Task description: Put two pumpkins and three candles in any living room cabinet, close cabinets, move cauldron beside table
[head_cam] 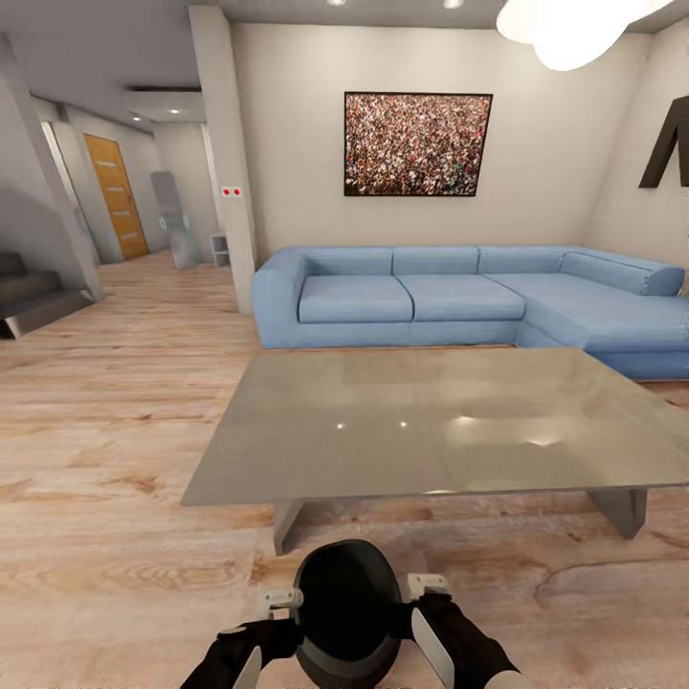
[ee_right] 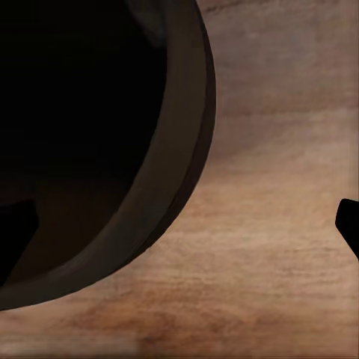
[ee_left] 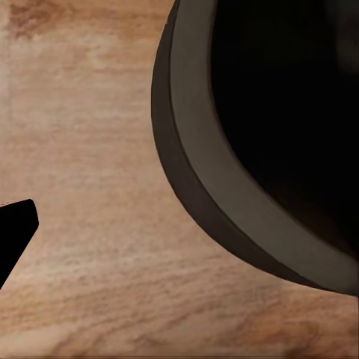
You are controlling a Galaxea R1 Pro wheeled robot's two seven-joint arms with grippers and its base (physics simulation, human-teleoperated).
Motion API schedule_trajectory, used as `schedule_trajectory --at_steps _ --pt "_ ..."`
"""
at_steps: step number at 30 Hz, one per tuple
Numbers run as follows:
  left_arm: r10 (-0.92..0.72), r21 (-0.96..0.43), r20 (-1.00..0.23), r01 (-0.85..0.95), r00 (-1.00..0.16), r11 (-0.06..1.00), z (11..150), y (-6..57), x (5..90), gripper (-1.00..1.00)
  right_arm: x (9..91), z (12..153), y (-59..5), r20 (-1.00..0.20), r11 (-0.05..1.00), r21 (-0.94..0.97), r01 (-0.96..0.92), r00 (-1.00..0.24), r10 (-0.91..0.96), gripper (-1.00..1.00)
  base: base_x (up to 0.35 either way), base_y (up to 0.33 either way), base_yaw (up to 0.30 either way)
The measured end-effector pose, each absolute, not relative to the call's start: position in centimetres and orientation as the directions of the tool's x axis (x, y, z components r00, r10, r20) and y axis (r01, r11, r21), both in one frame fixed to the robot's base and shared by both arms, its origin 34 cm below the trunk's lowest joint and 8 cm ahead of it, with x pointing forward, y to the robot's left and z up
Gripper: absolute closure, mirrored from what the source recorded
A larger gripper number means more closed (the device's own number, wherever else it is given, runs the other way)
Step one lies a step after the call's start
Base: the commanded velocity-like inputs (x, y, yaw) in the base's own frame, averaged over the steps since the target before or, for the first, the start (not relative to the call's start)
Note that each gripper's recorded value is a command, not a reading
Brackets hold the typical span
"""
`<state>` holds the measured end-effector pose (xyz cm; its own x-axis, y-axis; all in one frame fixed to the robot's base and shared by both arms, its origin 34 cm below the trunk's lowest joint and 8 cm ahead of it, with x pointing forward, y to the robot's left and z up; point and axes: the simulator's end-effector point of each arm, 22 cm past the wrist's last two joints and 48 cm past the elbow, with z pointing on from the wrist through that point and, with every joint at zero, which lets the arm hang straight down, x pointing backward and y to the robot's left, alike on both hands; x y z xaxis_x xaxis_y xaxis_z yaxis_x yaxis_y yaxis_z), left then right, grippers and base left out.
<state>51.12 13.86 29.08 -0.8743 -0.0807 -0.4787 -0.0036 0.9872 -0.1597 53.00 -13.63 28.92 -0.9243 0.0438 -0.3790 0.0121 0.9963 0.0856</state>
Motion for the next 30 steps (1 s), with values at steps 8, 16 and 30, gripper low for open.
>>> schedule_trajectory --at_steps 8,16,30 --pt "-0.078 -0.161 -0.478 0.0 -0.875 0.987 30.7 13.6 51.5 -1.0 53.9 30.7 -13.6 -0.402 0.996 0.088 0.017 -0.914 0.051 -1.0 -0.008 0.0 0.0" --pt "-0.076 -0.158 -0.478 0.001 -0.875 0.987 32.4 13.6 51.9 -1.0 54.5 32.5 -13.6 -0.407 0.996 0.089 0.018 -0.912 0.053 -1.0 0.0 0.0 0.0" --pt "-0.074 -0.156 -0.469 0.0 -0.88 0.988 35.2 13.7 52.3 -1.0 55.1 35.4 -13.7 -0.407 0.996 0.087 0.018 -0.912 0.052 -1.0 0.0 0.0 0.0"
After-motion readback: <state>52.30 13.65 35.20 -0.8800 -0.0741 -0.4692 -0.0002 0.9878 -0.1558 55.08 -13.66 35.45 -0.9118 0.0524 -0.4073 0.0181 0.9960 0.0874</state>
